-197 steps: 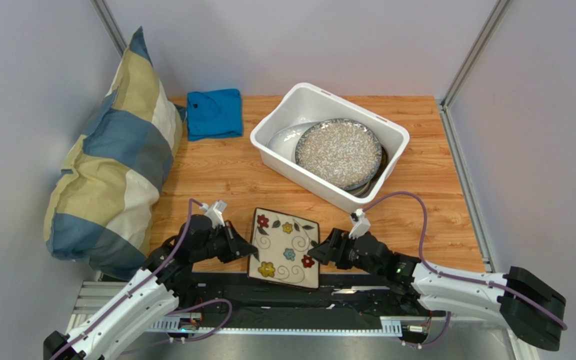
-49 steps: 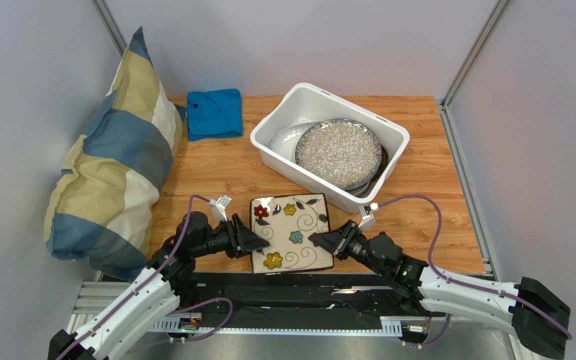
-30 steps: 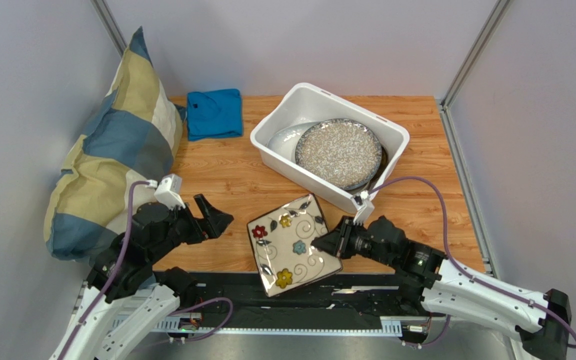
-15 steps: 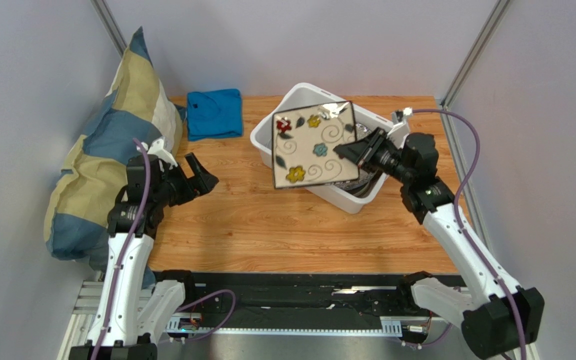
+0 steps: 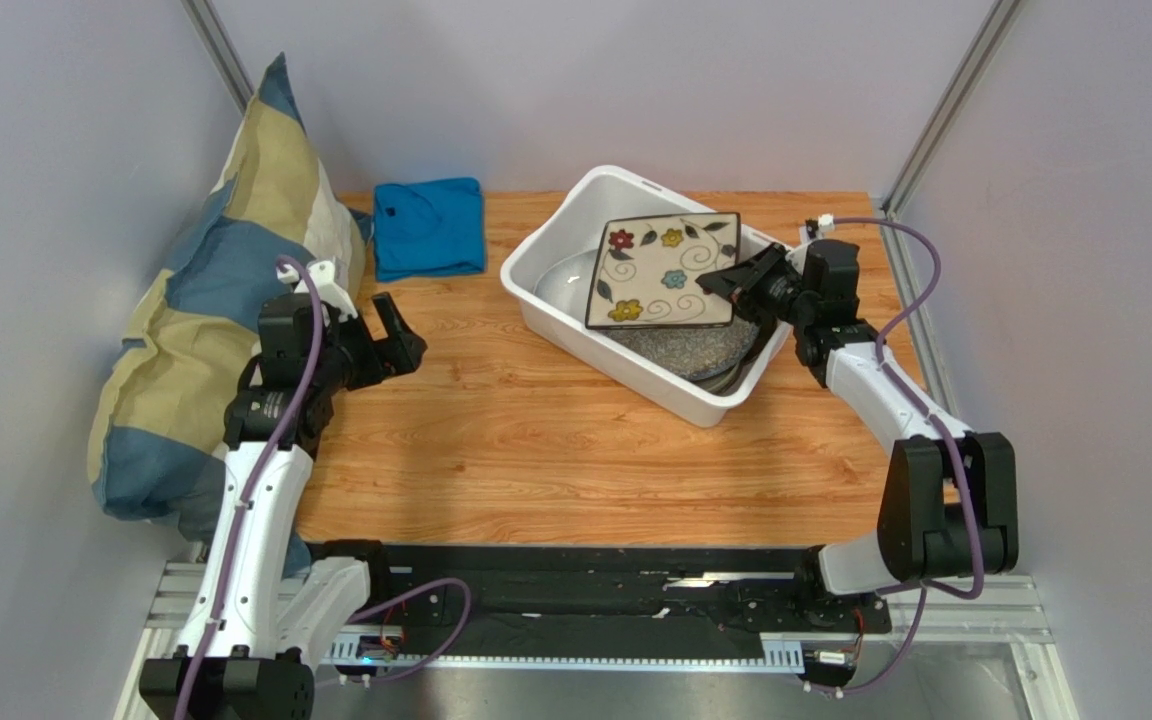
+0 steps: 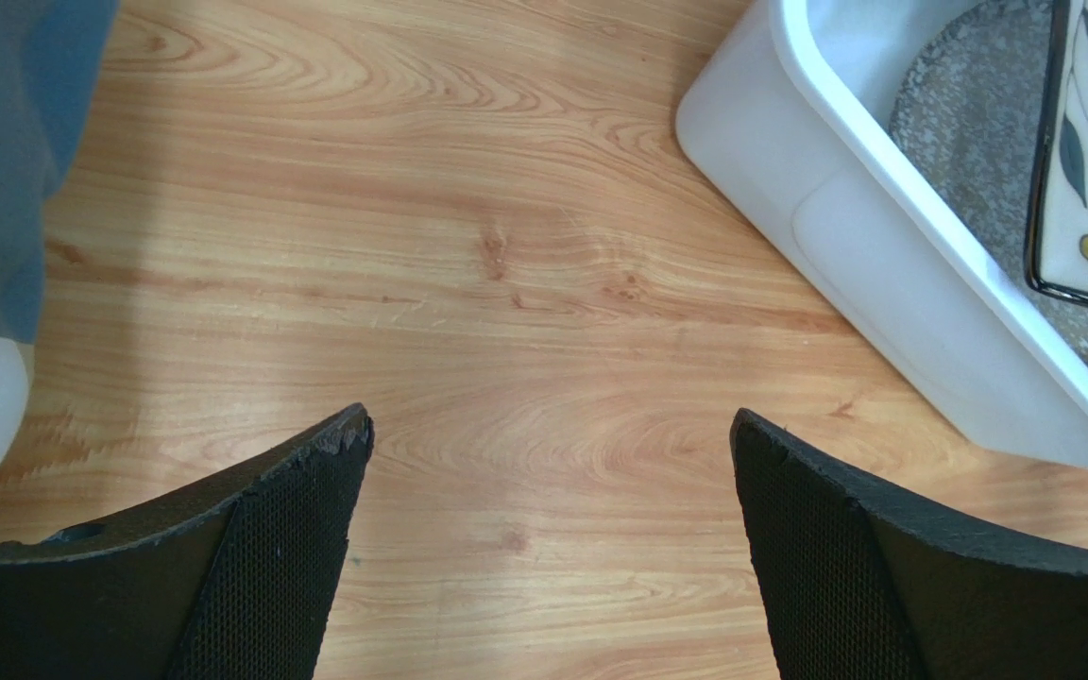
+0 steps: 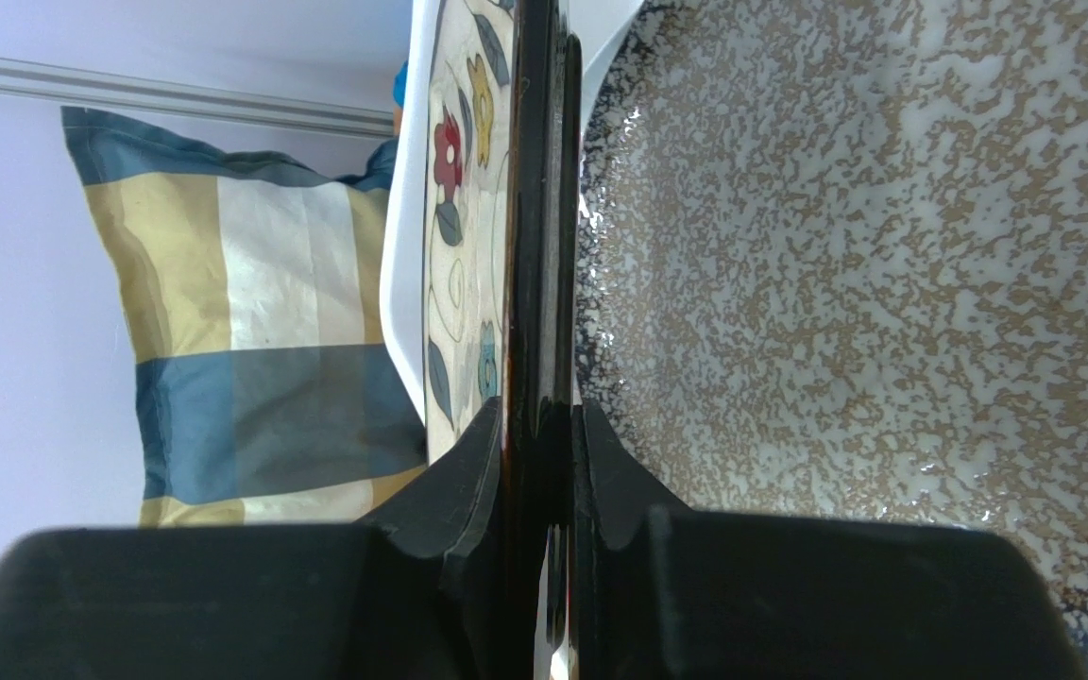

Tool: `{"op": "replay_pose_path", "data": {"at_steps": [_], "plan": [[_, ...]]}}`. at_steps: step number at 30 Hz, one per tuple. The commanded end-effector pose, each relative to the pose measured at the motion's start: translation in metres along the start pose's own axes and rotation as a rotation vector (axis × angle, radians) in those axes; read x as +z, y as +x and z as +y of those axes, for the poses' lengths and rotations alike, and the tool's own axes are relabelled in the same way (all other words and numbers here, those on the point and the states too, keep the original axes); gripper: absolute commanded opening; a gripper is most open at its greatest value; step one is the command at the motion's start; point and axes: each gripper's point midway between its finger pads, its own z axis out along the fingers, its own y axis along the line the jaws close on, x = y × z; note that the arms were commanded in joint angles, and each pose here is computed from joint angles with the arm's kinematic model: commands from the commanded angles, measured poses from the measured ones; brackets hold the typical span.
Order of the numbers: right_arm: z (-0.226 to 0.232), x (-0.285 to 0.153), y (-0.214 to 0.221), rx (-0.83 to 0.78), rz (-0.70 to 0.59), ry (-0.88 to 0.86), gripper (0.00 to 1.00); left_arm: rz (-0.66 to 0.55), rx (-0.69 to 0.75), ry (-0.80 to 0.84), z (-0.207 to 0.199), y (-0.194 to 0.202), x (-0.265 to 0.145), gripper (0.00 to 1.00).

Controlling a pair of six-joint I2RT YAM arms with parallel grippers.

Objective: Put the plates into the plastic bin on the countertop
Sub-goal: Place the plate in the plastic bin.

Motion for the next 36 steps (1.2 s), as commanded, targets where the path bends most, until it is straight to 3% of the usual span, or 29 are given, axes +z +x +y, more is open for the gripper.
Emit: {"op": "replay_pose_path", "data": {"at_steps": [1,18,27,29,32,36], "plan": [[0.091,-0.021,-0.046,-0.136,-0.142,-0.321,0.00,-0.047,0.048,-0.031,0.010,-0.005,0.007,1.00],[0.017,0.009,-0.044,-0.041,-0.158,-0.157,0.00,-0.036,0.057,-0.068,0.018,-0.001,0.008,1.00],[-0.013,0.012,-0.036,-0.158,-0.142,0.014,0.00,-0.022,0.054,-0.057,0.018,0.003,0.010,0.99],[-0.018,0.011,-0.036,-0.198,-0.152,0.078,0.05,-0.020,0.057,-0.058,0.018,0.004,0.010,1.00],[-0.030,0.006,-0.032,-0.236,-0.144,0.190,0.23,-0.010,0.058,-0.063,0.020,0.007,0.011,1.00],[-0.036,-0.003,-0.031,-0.258,-0.140,0.253,0.35,-0.012,0.056,-0.059,0.019,0.007,0.011,1.00]]}}
